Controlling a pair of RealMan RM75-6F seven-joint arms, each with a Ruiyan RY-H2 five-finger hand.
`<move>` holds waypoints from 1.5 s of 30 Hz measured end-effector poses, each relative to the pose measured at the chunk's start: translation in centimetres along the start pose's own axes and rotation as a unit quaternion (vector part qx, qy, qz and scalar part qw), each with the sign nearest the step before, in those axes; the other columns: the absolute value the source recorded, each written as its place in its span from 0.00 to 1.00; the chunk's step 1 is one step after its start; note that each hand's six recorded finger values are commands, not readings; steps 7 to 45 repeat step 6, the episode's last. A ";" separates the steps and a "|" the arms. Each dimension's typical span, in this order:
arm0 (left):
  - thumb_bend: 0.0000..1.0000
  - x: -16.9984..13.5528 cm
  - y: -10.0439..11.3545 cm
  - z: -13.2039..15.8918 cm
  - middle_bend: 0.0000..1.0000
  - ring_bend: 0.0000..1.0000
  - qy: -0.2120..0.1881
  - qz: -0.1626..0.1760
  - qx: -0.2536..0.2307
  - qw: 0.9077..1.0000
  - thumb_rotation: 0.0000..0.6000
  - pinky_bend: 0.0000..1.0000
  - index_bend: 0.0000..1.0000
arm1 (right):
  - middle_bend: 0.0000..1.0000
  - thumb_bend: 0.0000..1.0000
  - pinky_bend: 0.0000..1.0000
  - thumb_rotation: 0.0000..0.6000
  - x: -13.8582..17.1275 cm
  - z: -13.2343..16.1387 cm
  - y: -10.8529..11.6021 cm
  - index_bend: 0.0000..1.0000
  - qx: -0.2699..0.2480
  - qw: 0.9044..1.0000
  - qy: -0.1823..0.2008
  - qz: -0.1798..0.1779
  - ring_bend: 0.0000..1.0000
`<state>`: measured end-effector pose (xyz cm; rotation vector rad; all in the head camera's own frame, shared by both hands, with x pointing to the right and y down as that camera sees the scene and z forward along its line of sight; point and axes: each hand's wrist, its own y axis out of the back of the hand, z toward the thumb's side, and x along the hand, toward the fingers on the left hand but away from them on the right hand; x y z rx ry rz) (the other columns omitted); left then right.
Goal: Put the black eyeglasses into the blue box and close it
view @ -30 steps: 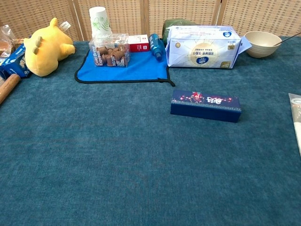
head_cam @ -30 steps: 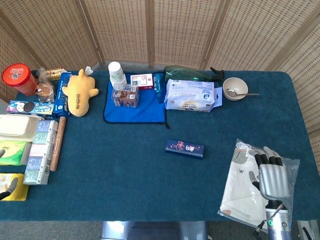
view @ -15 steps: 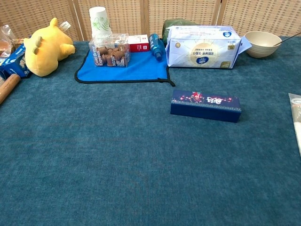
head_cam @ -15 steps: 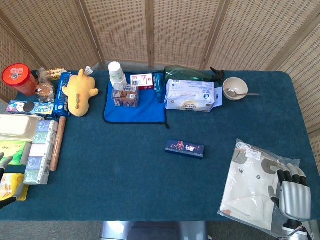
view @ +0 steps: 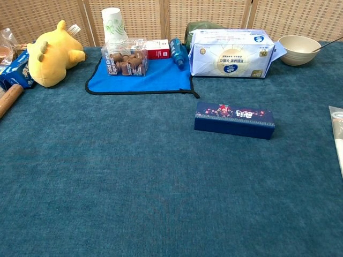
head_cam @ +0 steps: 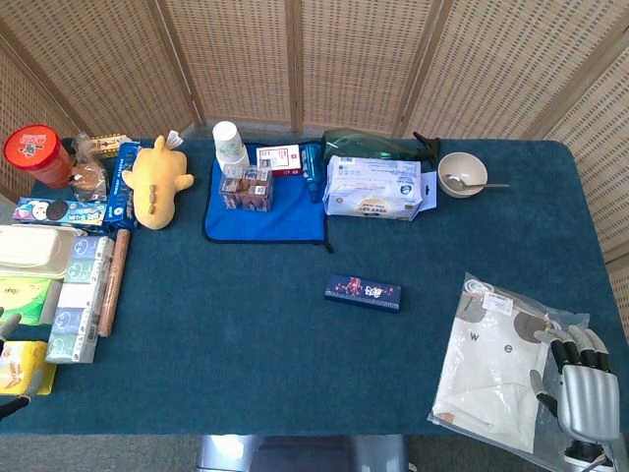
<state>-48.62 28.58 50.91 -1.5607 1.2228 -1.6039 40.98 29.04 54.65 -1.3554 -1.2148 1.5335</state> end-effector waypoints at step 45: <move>0.32 -0.6 -0.1 -0.4 0.04 0.00 0.005 -0.002 0.001 1.000 0.89 0.00 0.09 | 0.32 0.27 0.17 1.00 -0.3 0.1 0.0 0.32 -0.001 1.000 0.007 0.001 0.18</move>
